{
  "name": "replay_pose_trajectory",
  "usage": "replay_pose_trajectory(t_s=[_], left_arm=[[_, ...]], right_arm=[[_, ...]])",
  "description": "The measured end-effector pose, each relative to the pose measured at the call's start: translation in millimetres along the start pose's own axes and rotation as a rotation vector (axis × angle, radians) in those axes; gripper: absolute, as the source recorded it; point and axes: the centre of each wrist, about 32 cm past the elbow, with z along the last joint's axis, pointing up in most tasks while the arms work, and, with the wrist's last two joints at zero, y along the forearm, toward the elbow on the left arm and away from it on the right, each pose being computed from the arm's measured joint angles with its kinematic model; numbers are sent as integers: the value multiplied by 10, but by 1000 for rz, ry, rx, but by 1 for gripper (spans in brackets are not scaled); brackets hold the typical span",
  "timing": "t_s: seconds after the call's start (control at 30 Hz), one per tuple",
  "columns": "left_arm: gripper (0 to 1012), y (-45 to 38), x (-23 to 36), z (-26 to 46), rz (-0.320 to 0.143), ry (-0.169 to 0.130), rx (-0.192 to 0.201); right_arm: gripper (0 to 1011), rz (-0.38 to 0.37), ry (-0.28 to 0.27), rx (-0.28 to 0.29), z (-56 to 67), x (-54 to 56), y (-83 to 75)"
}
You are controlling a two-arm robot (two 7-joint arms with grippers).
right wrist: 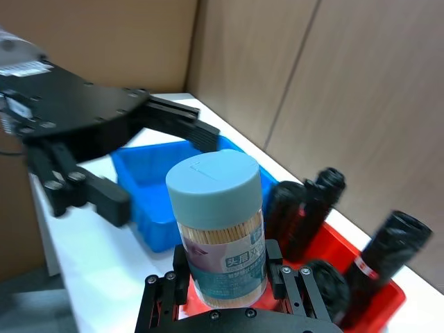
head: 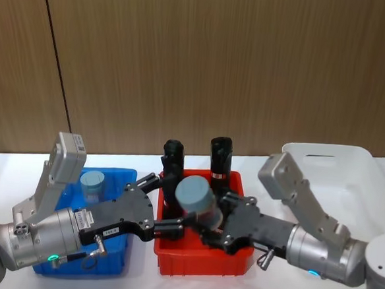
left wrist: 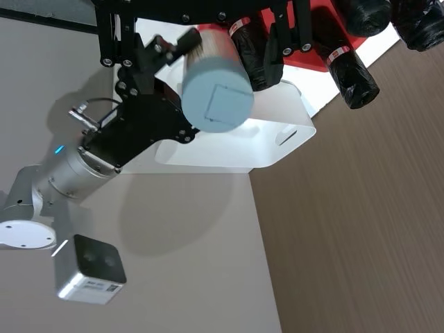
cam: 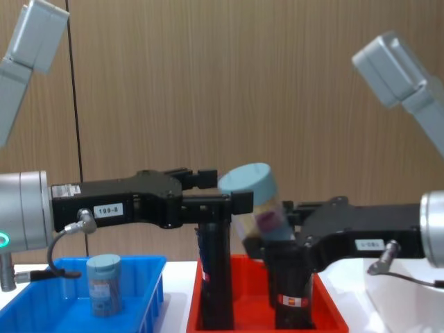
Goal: Pick the cotton swabs from the blue box and place them into the white box.
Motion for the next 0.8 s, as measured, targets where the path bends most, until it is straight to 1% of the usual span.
replay_pose_trajectory(t_s=[0.07,0.27,0.37,0.53,0.7,0.8], left_arm=[[1004,0,0,0,0,0,0],[1004,0,0,0,0,0,0],[1004,0,0,0,0,0,0],[1004,0,0,0,0,0,0],[1004,0,0,0,0,0,0],[1004,0,0,0,0,0,0]], right_arm=[[642,-28,12,-7,-44,46,-47],[642,-88,33,-19,-122,145,-147],[642,-127,45,-25,-163,217,-213],[642,-191,63,-33,-218,341,-317],[644,-272,84,-46,-282,517,-450],[642,-303,91,-52,-307,587,-498]])
